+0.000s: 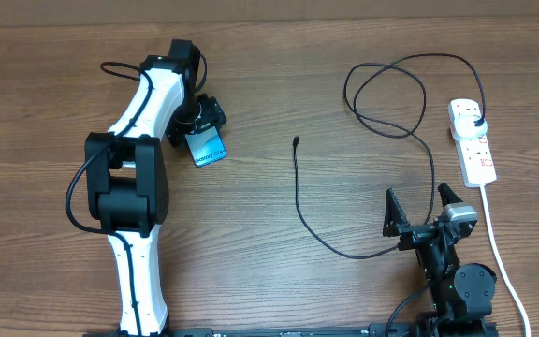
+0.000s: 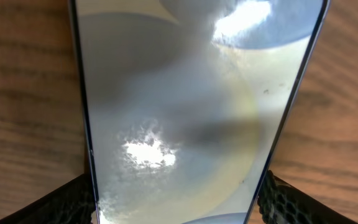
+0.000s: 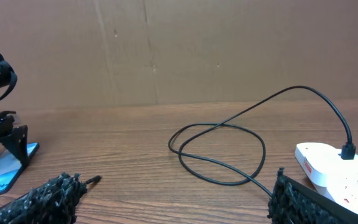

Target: Plug charger to phone and switch on socket

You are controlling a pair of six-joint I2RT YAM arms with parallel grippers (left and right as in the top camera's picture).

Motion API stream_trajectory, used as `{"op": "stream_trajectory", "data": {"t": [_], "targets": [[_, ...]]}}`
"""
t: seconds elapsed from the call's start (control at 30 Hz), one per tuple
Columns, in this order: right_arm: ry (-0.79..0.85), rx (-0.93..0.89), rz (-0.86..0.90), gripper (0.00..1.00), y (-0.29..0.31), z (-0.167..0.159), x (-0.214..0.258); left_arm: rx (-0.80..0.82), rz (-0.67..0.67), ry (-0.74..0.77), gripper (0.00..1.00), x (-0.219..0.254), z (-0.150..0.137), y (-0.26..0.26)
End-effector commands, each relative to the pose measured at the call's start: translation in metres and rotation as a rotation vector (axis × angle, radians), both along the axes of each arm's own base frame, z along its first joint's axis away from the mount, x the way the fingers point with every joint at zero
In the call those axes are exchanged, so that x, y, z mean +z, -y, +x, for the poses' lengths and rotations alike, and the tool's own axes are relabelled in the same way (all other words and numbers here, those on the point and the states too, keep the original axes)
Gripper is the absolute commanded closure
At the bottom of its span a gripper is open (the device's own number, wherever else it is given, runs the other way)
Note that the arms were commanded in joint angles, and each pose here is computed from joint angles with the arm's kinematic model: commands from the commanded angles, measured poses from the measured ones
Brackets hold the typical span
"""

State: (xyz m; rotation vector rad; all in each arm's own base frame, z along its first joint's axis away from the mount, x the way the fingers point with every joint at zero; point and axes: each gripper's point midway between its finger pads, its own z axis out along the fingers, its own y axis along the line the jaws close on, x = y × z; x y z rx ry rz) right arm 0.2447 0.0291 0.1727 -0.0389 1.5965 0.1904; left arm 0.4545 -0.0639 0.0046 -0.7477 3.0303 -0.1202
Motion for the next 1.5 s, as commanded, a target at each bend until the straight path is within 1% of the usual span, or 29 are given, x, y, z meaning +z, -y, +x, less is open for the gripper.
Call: {"op": "stream_trajectory", "data": {"t": [0.0, 0.4, 0.63, 0.77, 1.0, 1.23, 1.47], "targets": [[0.005, 0.002, 0.004, 0.00, -0.001, 0.000, -0.001, -0.030, 0.032, -0.065, 0.14, -0.014, -0.015, -0.007], [0.005, 0.002, 0.003, 0.00, -0.001, 0.000, -0.001, -0.045, 0.043, -0.142, 0.14, -0.013, -0.034, -0.010], [0.005, 0.002, 0.003, 0.00, -0.001, 0.000, -0.001, -0.049, 0.094, -0.168, 0.15, -0.012, -0.040, -0.019], [0.005, 0.002, 0.004, 0.00, -0.001, 0.000, -0.002, -0.048, 0.094, -0.160, 0.15, -0.012, -0.038, -0.019], [0.005, 0.002, 0.003, 0.00, -0.001, 0.000, -0.001, -0.046, 0.119, -0.099, 0.12, -0.013, -0.024, -0.023], [0.005, 0.002, 0.003, 0.00, -0.001, 0.000, -0.001, -0.039, 0.116, -0.087, 0.11, -0.013, -0.021, -0.022], [0.005, 0.002, 0.003, 0.00, -0.001, 0.000, -0.001, -0.030, 0.115, -0.070, 0.07, -0.017, -0.017, -0.023]]}}
